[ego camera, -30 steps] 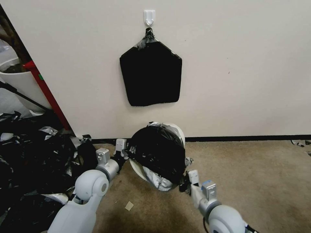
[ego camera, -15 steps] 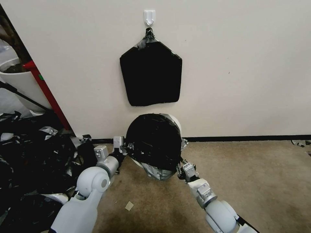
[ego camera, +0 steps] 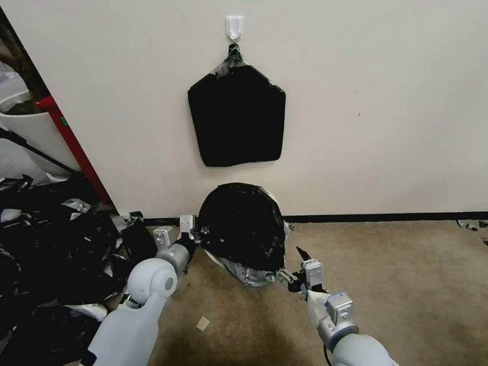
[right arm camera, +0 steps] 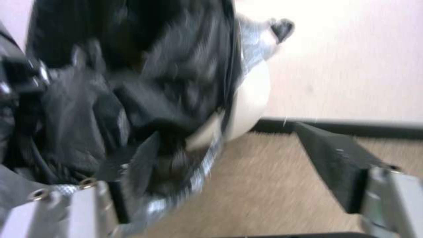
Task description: Place a trash bag onto the trash bin.
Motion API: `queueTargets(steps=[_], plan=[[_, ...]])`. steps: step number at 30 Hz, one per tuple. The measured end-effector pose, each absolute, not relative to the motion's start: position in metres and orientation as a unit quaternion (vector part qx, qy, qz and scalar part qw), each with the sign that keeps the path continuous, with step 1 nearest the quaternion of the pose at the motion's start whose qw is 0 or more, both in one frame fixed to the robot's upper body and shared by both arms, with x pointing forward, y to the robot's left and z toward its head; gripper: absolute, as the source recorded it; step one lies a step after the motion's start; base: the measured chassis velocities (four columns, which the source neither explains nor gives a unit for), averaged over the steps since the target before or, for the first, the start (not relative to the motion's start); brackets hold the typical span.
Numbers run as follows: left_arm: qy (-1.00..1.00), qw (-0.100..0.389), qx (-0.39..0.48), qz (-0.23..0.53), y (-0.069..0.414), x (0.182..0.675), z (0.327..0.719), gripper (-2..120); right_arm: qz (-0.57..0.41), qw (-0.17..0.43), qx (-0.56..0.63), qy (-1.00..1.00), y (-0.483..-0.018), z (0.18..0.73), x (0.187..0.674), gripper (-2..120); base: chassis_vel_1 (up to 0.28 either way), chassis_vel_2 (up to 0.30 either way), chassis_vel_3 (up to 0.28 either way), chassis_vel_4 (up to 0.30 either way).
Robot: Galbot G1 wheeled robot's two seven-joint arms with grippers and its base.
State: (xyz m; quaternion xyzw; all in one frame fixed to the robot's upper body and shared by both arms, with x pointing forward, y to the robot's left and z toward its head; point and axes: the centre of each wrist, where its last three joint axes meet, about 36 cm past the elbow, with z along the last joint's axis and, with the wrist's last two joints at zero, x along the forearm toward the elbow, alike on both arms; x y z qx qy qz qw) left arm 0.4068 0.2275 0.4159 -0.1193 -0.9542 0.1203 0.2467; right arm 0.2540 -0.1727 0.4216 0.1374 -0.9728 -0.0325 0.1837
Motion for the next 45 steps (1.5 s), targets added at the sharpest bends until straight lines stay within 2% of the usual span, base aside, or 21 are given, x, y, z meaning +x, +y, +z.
queueTargets(steps=[1, 4, 9, 11, 13, 16, 17, 20, 26, 29, 32, 36, 38, 40, 42, 44, 45], plan=[[-0.954, 0.247, -0.119, 0.12, 0.228, 0.407, 0.416, 0, -0.033, 0.184, 0.137, -0.973, -0.173, 0.422, 0.254, 86, 0.0, 0.0, 0.0, 0.0], [-0.954, 0.249, -0.117, 0.119, 0.227, 0.405, 0.417, 0, -0.068, 0.188, 0.129, -0.971, -0.173, 0.43, 0.254, 98, 0.0, 0.0, 0.0, 0.0], [-0.954, 0.251, -0.102, 0.128, 0.227, 0.406, 0.42, 0, -0.046, 0.141, 0.144, -0.978, -0.178, 0.421, 0.249, 100, 0.0, 0.0, 0.0, 0.0], [-0.953, 0.254, -0.092, 0.138, 0.227, 0.409, 0.424, 0, 0.015, 0.078, 0.215, -0.973, -0.182, 0.404, 0.236, 100, 0.0, 0.0, 0.0, 0.0], [-0.953, 0.255, -0.09, 0.14, 0.227, 0.409, 0.425, 0, 0.032, 0.062, 0.238, -0.969, -0.183, 0.399, 0.235, 100, 0.0, 0.0, 0.0, 0.0], [-0.95, 0.257, -0.087, 0.152, 0.228, 0.41, 0.43, 0, 0.123, -0.012, 0.329, -0.936, -0.192, 0.371, 0.236, 100, 0.0, 0.0, 0.0, 0.0], [-0.95, 0.257, -0.087, 0.152, 0.228, 0.41, 0.43, 0, 0.123, -0.012, 0.329, -0.936, -0.192, 0.371, 0.236, 100, 0.0, 0.0, 0.0, 0.0], [-0.948, 0.258, -0.089, 0.164, 0.228, 0.409, 0.435, 0, 0.204, -0.059, 0.356, -0.91, -0.202, 0.352, 0.247, 100, 0.0, 0.0, 0.0, 0.0], [-0.947, 0.256, -0.091, 0.173, 0.231, 0.408, 0.441, 0, 0.277, -0.092, 0.356, -0.888, -0.209, 0.34, 0.26, 100, 0.0, 0.0, 0.0, 0.0], [-0.946, 0.257, -0.092, 0.176, 0.231, 0.408, 0.441, 0, 0.288, -0.098, 0.343, -0.888, -0.209, 0.337, 0.263, 93, 0.0, 0.0, 0.0, 0.0], [-0.944, 0.257, -0.094, 0.183, 0.23, 0.407, 0.442, 0, 0.29, -0.099, 0.325, -0.895, -0.205, 0.336, 0.262, 78, 0.0, 0.0, 0.0, 0.0], [-0.943, 0.258, -0.095, 0.188, 0.229, 0.408, 0.443, 0, 0.302, -0.106, 0.317, -0.893, -0.204, 0.334, 0.264, 70, 0.0, 0.0, 0.0, 0.0], [-0.94, 0.261, -0.098, 0.196, 0.229, 0.408, 0.444, 0, 0.308, -0.109, 0.313, -0.892, -0.204, 0.333, 0.264, 58, 0.0, 0.0, 0.0, 0.0], [-0.939, 0.262, -0.098, 0.199, 0.228, 0.408, 0.445, 0, 0.308, -0.109, 0.312, -0.892, -0.203, 0.332, 0.263, 54, 0.0, 0.0, 0.0, 0.0], [-0.937, 0.265, -0.101, 0.206, 0.228, 0.409, 0.446, 0, 0.311, -0.108, 0.311, -0.892, -0.202, 0.33, 0.263, 43, 0.0, 0.0, 0.0, 0.0], [-0.936, 0.265, -0.101, 0.207, 0.228, 0.409, 0.446, 0, 0.312, -0.108, 0.31, -0.891, -0.202, 0.329, 0.263, 39, 0.0, 0.0, 0.0, 0.0], [-0.936, 0.266, -0.102, 0.207, 0.228, 0.409, 0.447, 0, 0.315, -0.108, 0.31, -0.891, -0.202, 0.328, 0.263, 33, 0.0, 0.0, 0.0, 0.0]])
